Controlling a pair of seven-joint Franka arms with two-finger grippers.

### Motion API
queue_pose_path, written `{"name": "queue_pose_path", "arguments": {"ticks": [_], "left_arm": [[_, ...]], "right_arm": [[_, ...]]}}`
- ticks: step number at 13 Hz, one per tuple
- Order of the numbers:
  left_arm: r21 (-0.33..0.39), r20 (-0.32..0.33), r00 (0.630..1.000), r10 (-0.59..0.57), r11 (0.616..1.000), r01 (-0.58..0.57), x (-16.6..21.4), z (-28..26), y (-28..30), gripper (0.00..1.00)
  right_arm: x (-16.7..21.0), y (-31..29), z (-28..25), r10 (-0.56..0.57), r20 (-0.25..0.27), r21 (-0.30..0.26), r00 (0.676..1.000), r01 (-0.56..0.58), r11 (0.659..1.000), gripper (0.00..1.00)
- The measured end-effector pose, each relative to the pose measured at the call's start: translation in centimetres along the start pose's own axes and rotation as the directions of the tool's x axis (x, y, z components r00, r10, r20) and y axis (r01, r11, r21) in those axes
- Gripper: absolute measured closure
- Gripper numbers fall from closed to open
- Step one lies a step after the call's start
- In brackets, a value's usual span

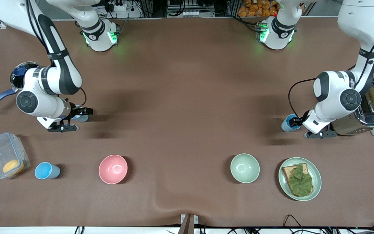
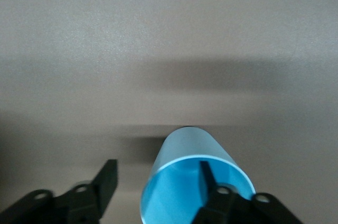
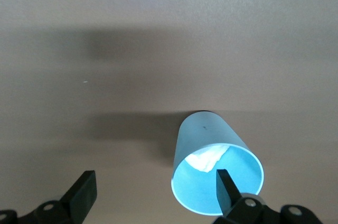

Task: Stack blue cups with both arms
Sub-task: 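Lift the cup with the left gripper while the right gripper grasps its cup, then carry both blue cups toward the table centre with both grippers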

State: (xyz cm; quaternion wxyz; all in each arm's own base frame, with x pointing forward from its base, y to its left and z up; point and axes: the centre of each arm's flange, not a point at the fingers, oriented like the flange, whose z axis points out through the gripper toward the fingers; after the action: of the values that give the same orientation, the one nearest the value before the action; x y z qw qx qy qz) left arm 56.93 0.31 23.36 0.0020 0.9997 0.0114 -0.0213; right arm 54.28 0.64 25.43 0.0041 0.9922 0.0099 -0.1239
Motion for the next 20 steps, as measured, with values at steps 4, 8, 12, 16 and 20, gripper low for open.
{"name": "queue_pose_path", "arguments": {"ticks": [4,8,12,16,20], "left_arm": [[-0.004,-0.030,0.999,0.012,1.000,-0.012,0.6,-0.9,0.7,0.82],[-0.009,-0.138,0.990,0.042,0.999,-0.043,2.2,-6.5,2.6,0.97],[-0.008,-0.183,0.979,0.087,0.996,-0.089,2.7,-15.7,6.1,0.97],[-0.021,-0.127,0.991,0.033,0.999,-0.036,3.6,-24.9,9.9,0.97],[-0.062,-0.107,0.994,-0.025,0.998,0.018,2.1,-28.0,17.4,0.97]], "right_arm": [[0.2,0.6,2.3,0.009,0.030,0.000,1.000,-0.009,1.000,0.32],[0.4,0.4,2.2,0.006,0.025,-0.001,1.000,-0.005,1.000,0.79],[1.2,0.1,0.6,-0.001,0.029,-0.005,1.000,0.001,1.000,0.97],[2.5,-4.6,-3.3,0.014,0.059,-0.019,0.998,-0.013,1.000,0.97],[1.8,-17.7,-5.2,0.151,0.049,0.042,0.987,-0.153,0.987,0.97]]}}
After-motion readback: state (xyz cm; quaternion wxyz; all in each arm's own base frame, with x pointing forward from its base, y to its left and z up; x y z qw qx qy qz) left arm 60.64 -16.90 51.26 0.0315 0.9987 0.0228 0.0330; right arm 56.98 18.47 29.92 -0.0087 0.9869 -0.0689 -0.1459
